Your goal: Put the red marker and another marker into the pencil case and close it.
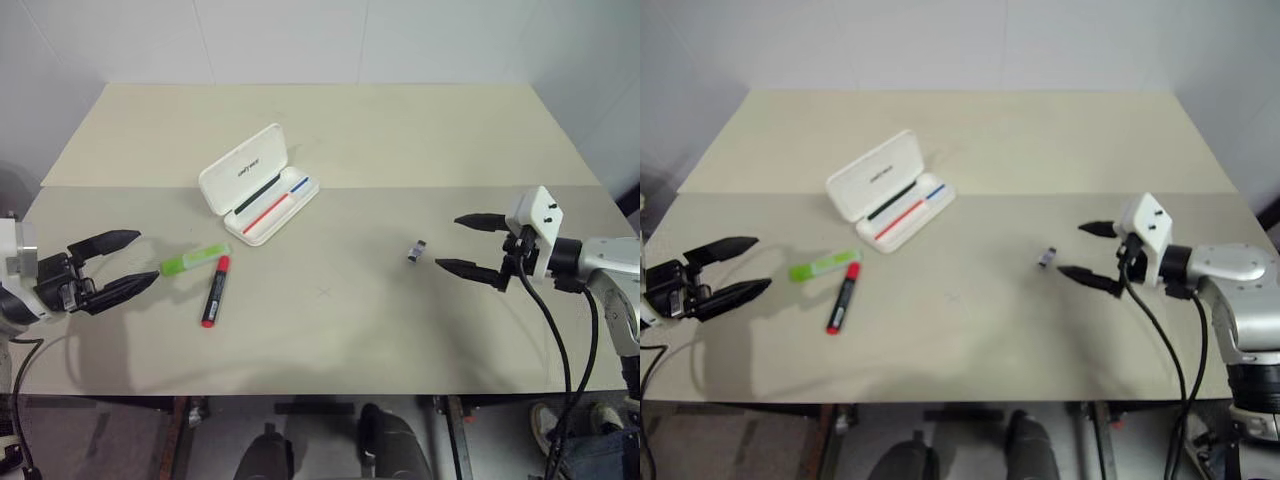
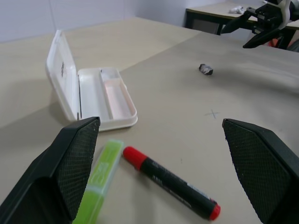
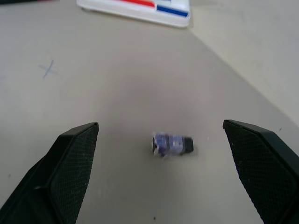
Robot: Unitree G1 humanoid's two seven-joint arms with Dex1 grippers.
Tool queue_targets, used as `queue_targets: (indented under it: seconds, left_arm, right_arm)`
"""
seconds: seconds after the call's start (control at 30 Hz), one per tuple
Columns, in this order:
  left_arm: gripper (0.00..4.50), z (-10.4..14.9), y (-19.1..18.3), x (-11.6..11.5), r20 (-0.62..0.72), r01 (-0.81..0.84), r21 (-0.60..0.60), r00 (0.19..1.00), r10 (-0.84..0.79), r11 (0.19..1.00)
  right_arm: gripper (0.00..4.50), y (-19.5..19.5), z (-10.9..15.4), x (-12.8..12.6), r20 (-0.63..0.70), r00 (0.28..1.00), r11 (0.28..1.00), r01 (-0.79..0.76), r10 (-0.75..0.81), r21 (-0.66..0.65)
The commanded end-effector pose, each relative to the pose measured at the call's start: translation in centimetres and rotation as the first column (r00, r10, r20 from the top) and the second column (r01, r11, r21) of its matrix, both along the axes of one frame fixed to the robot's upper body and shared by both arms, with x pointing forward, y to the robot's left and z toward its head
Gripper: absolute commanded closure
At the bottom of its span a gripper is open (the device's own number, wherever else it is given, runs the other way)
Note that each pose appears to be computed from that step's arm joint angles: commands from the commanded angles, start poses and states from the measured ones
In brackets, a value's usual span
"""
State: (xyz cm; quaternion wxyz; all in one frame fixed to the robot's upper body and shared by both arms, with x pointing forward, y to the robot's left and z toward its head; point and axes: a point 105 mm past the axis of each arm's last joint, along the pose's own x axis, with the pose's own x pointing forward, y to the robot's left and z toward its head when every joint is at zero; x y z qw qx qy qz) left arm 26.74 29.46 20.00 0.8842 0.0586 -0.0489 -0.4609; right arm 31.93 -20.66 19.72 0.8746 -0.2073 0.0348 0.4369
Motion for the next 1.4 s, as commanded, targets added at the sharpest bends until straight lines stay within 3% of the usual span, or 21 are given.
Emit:
queue_targets:
  seconds: [0.03, 0.33, 0.5, 0.67, 0.87, 1.2, 1.4]
  left_arm:
    - [0.03, 1.2, 0.0, 0.2, 0.04, -0.005, 0.011, 0.999, 0.004, 1.0]
    - [0.03, 1.5, -1.5, 2.0, 0.063, 0.006, 0.036, 0.998, -0.008, 0.999]
    - [0.03, 1.4, -4.4, 3.1, 0.07, 0.052, 0.031, 0.996, -0.054, 0.998]
    - [0.03, 0.1, -6.4, 4.7, 0.012, -0.006, 0.055, 1.0, 0.006, 0.998]
    - [0.03, -1.5, -8.1, 8.3, -0.09, -0.064, 0.132, 0.993, 0.077, 0.989]
    - [0.03, -2.6, -11.2, 10.4, -0.128, 0.083, 0.229, 0.99, -0.054, 0.97]
    - [0.03, -3.9, -11.8, 11.9, -0.193, 0.079, 0.287, 0.981, -0.023, 0.955]
  right_arm:
    - [0.0, 1.1, 1.4, -0.4, 0.066, 0.998, 0.999, -0.01, 0.006, 0.053]
    - [0.0, 3.9, 0.9, -1.0, 0.079, 0.996, 0.989, -0.043, 0.032, 0.141]
    - [0.0, 5.2, 0.4, -1.3, 0.072, 0.996, 0.984, -0.061, 0.049, 0.167]
    - [0.0, 5.8, -0.5, -1.8, 0.061, 0.997, 0.979, -0.067, 0.056, 0.192]
    - [0.0, 5.4, -1.9, -3.2, 0.036, 0.999, 0.977, -0.025, 0.018, 0.213]
    - [0.0, 5.4, -2.5, -3.5, 0.037, 0.999, 0.973, 0.018, -0.028, 0.229]
    - [0.0, 5.1, -2.9, -3.6, 0.032, 0.998, 0.972, 0.043, -0.052, 0.232]
